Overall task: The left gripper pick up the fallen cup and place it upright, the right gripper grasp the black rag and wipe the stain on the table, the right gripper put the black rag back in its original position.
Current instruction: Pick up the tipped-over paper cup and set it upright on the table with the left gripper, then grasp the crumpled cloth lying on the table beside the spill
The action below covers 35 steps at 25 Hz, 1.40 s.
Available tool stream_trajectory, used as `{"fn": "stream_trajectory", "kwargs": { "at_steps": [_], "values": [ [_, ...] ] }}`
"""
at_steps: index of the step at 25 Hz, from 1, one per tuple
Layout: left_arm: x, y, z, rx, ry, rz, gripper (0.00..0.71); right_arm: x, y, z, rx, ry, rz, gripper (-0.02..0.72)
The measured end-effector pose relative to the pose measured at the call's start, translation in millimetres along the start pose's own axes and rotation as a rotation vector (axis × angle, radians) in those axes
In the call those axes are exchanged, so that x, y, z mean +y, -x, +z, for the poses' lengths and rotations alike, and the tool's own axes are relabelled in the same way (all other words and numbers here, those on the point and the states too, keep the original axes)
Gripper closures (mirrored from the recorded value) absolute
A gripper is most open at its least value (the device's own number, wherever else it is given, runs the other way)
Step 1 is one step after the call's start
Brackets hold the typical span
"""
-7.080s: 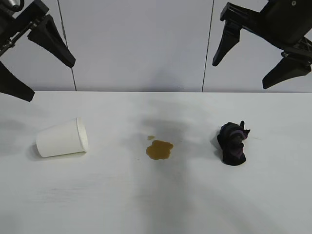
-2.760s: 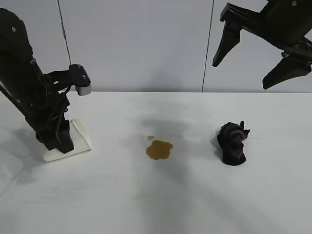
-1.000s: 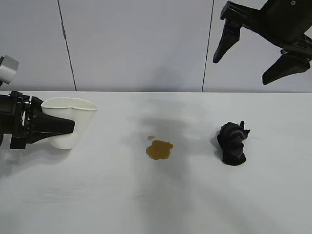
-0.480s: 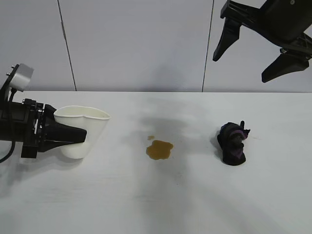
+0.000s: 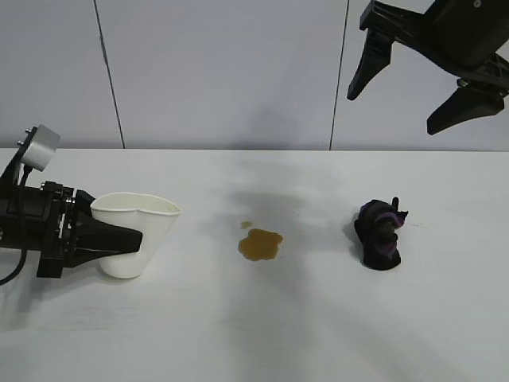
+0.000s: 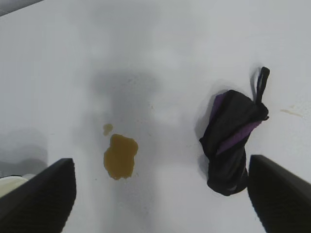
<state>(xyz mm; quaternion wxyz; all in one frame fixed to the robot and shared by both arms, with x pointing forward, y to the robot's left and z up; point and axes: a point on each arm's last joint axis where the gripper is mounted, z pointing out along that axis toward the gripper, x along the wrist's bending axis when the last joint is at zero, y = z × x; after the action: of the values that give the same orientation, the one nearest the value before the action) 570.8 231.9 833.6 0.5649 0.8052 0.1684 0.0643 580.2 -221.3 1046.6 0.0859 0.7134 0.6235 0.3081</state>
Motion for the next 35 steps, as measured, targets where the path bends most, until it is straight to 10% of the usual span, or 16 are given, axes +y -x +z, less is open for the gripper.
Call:
{"fn": "stream_trajectory", "kwargs": {
  "at_steps": [9, 16, 24, 35],
  "values": [
    [59, 2.8, -25, 0.043, -0.046, -0.142, 0.017, 0, 0, 0, -0.001, -0.004, 0.0, 0.042],
    [116, -2.7, -68, 0.407, -0.192, -0.622, 0.017, -1, 0, 0, -0.001, -0.007, -0.009, 0.042],
    [161, -8.6, -79, 0.487, -0.435, -0.799, 0.017, -6, 7, 17, -0.04, -0.078, -0.064, 0.042],
    [169, -4.5, -72, 0.468, -0.442, -0.82, 0.017, -9, 28, 93, -0.157, -0.175, -0.072, 0.064]
  ]
}}
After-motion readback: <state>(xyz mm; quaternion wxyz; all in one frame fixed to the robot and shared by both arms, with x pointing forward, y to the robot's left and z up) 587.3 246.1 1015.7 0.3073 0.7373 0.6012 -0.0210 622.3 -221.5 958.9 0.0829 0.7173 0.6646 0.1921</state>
